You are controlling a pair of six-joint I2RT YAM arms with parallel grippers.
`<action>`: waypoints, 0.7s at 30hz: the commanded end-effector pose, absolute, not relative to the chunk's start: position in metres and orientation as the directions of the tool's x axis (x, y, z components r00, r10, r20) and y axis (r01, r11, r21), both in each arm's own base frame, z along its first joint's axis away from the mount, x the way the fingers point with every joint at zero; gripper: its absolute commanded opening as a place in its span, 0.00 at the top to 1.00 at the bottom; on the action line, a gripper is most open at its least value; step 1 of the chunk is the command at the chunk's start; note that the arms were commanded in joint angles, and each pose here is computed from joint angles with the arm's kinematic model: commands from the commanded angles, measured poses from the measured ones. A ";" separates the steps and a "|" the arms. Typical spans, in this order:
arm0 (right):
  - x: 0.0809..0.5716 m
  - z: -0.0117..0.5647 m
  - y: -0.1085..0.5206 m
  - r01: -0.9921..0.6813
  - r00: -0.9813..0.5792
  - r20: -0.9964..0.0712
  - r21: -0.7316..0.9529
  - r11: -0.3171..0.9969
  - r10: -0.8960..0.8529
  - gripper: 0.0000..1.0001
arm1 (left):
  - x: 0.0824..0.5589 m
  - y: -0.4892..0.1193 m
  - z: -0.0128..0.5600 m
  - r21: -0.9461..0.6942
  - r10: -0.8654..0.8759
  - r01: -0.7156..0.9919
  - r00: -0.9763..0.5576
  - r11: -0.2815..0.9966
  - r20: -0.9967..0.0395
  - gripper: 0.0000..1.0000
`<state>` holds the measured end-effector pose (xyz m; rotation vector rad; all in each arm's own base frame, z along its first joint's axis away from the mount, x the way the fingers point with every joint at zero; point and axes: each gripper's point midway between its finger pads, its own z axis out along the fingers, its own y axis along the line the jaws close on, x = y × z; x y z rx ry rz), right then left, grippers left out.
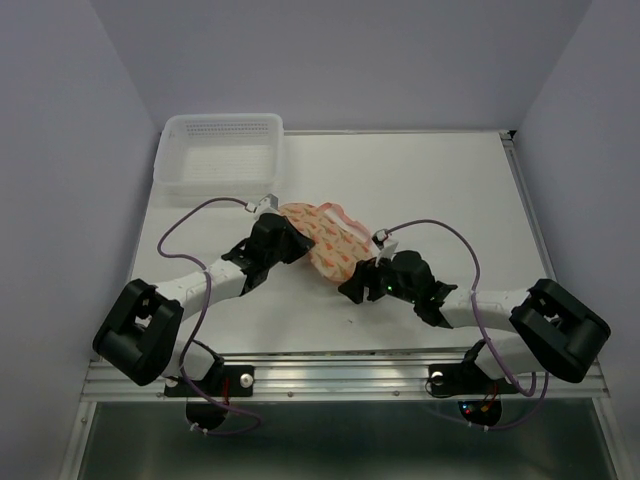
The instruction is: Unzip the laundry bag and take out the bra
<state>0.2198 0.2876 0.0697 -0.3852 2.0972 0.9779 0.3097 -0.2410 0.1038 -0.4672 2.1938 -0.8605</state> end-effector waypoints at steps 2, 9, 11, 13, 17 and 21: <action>0.224 0.103 0.307 -0.620 -0.591 -0.798 0.545 0.565 0.122 0.33 | 0.311 -0.247 0.125 -0.734 -0.568 -0.024 -0.651 0.678 -0.503 1.00; 0.225 0.093 0.308 -0.597 -0.614 -0.777 0.571 0.563 0.136 0.42 | 0.310 -0.249 0.130 -0.744 -0.575 -0.020 -0.649 0.668 -0.499 1.00; 0.222 0.091 0.310 -0.590 -0.628 -0.765 0.590 0.551 0.146 0.46 | 0.310 -0.249 0.131 -0.751 -0.584 -0.028 -0.648 0.659 -0.489 1.00; 0.219 0.090 0.310 -0.585 -0.638 -0.754 0.607 0.538 0.156 0.47 | 0.309 -0.250 0.134 -0.764 -0.595 -0.026 -0.644 0.645 -0.481 1.00; 0.214 0.092 0.311 -0.576 -0.653 -0.733 0.644 0.503 0.190 0.50 | 0.307 -0.250 0.135 -0.786 -0.623 -0.044 -0.638 0.617 -0.453 1.00; 0.210 0.092 0.311 -0.570 -0.665 -0.719 0.664 0.484 0.203 0.50 | 0.306 -0.250 0.138 -0.804 -0.650 -0.061 -0.625 0.592 -0.431 1.00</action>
